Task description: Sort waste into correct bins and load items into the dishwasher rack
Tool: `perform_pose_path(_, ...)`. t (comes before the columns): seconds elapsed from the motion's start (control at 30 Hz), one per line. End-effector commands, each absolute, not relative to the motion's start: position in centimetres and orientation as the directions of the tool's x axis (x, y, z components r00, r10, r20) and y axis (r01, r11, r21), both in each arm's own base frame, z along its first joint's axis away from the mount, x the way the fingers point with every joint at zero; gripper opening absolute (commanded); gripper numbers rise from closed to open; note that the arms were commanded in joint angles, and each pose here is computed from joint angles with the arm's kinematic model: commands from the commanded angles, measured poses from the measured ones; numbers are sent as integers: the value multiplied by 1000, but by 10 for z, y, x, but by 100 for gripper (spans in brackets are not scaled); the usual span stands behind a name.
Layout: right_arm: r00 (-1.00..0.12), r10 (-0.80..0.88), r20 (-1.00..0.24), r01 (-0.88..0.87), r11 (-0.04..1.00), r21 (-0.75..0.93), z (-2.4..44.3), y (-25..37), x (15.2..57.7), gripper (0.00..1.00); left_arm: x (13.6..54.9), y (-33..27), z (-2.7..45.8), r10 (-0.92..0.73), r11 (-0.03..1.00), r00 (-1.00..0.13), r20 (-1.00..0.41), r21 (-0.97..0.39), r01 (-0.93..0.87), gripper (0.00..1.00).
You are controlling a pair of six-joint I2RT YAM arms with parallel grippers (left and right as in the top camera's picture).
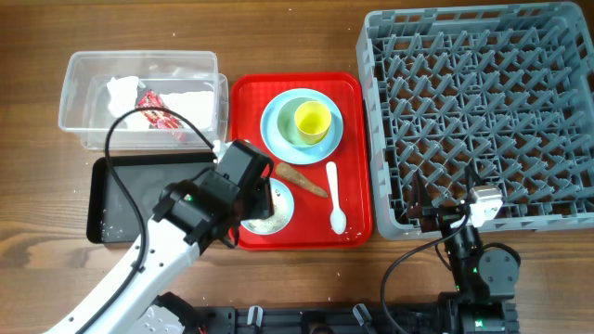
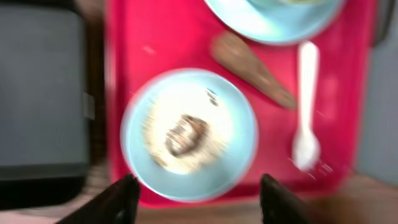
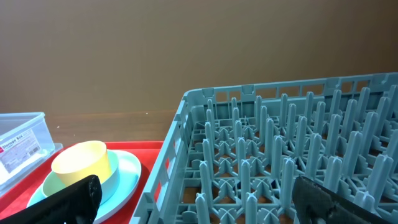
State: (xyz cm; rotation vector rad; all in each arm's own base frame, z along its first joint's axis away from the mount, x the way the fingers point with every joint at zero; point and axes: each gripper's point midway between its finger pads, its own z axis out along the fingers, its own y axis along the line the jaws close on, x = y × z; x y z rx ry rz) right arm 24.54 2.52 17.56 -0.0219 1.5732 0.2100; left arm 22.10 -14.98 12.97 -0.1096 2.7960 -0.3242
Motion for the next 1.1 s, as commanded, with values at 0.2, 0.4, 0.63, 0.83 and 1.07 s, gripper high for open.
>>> perform_pose_path(0.2,-7,131,-991,-141,981,131,178,24,245,100,204,-179,127,-72,933,-982,-175,-360,-4,46)
perform_pose_path(0.4,-7,131,-991,-141,981,131,178,24,245,100,205,-180,117,-68,940,-987,-148,-340,-14,47)
perform_pose_path(0.63,-7,131,-991,-141,981,131,178,24,245,100,216,-189,101,-72,943,-989,-132,-332,-24,45)
perform_pose_path(0.83,-7,131,-991,-141,981,130,178,24,245,100,212,-207,82,-9,950,-994,-106,-313,25,44)
perform_pose_path(1.07,-7,131,-991,-141,981,131,178,24,245,100,212,-227,71,45,947,-991,-122,-310,81,37)
